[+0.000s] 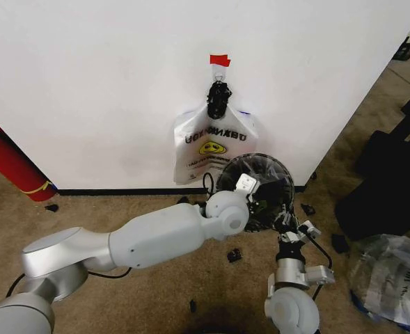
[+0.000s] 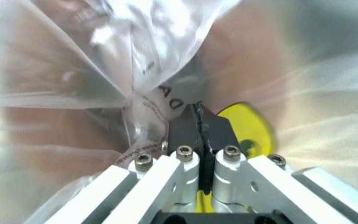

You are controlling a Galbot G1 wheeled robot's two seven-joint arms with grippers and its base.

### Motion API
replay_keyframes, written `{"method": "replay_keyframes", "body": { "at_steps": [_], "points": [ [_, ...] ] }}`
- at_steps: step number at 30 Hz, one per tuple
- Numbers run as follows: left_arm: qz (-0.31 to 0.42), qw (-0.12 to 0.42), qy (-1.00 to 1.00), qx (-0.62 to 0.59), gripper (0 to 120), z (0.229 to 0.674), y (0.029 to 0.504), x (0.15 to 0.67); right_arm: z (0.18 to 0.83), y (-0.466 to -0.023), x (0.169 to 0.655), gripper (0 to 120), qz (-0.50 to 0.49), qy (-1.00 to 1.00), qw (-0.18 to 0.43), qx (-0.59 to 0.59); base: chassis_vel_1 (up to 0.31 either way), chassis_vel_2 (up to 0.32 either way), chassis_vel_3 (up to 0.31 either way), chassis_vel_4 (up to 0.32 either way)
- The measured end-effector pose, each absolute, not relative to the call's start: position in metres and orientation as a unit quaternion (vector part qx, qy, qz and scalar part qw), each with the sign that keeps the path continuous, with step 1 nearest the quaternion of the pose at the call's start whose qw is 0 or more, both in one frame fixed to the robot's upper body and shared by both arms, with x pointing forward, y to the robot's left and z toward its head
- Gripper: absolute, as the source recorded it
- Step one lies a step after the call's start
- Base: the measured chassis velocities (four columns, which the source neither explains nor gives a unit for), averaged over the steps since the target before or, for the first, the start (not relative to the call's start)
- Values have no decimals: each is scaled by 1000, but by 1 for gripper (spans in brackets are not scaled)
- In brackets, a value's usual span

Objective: Pick up the garbage bag from the wall and place it over the trash bin.

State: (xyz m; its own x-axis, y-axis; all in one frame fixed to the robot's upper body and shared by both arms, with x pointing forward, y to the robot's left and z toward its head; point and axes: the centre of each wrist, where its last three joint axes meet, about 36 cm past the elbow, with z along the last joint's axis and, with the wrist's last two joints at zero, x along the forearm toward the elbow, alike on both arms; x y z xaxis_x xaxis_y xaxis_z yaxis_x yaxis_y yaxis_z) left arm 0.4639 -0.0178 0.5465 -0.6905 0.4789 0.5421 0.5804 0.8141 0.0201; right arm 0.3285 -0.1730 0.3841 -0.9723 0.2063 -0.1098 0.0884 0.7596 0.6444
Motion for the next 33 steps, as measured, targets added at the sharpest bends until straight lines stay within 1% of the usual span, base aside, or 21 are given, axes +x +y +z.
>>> {"method": "replay_keyframes", "body": {
  "at_steps": [7,10,17,21,26,33],
  "points": [
    [-25,222,-929,-295,0,566,-12,457,382,-176,334,1,344,932,75,91,0,0,0,0],
    [-9,212,-930,-300,0,567,-14,455,381,-176,336,1,349,930,70,95,0,0,0,0],
    [-9,214,-931,-296,0,554,-22,456,380,-174,336,1,346,931,65,93,0,0,0,0],
    [-14,220,-931,-291,0,541,-30,462,379,-174,334,1,342,933,63,92,0,0,0,0],
    [-18,220,-934,-280,0,536,-39,471,379,-174,331,1,339,934,63,89,0,0,0,0],
    [-49,218,-946,-235,0,523,-52,491,379,-173,327,1,339,935,66,83,0,0,0,0]
  ]
}}
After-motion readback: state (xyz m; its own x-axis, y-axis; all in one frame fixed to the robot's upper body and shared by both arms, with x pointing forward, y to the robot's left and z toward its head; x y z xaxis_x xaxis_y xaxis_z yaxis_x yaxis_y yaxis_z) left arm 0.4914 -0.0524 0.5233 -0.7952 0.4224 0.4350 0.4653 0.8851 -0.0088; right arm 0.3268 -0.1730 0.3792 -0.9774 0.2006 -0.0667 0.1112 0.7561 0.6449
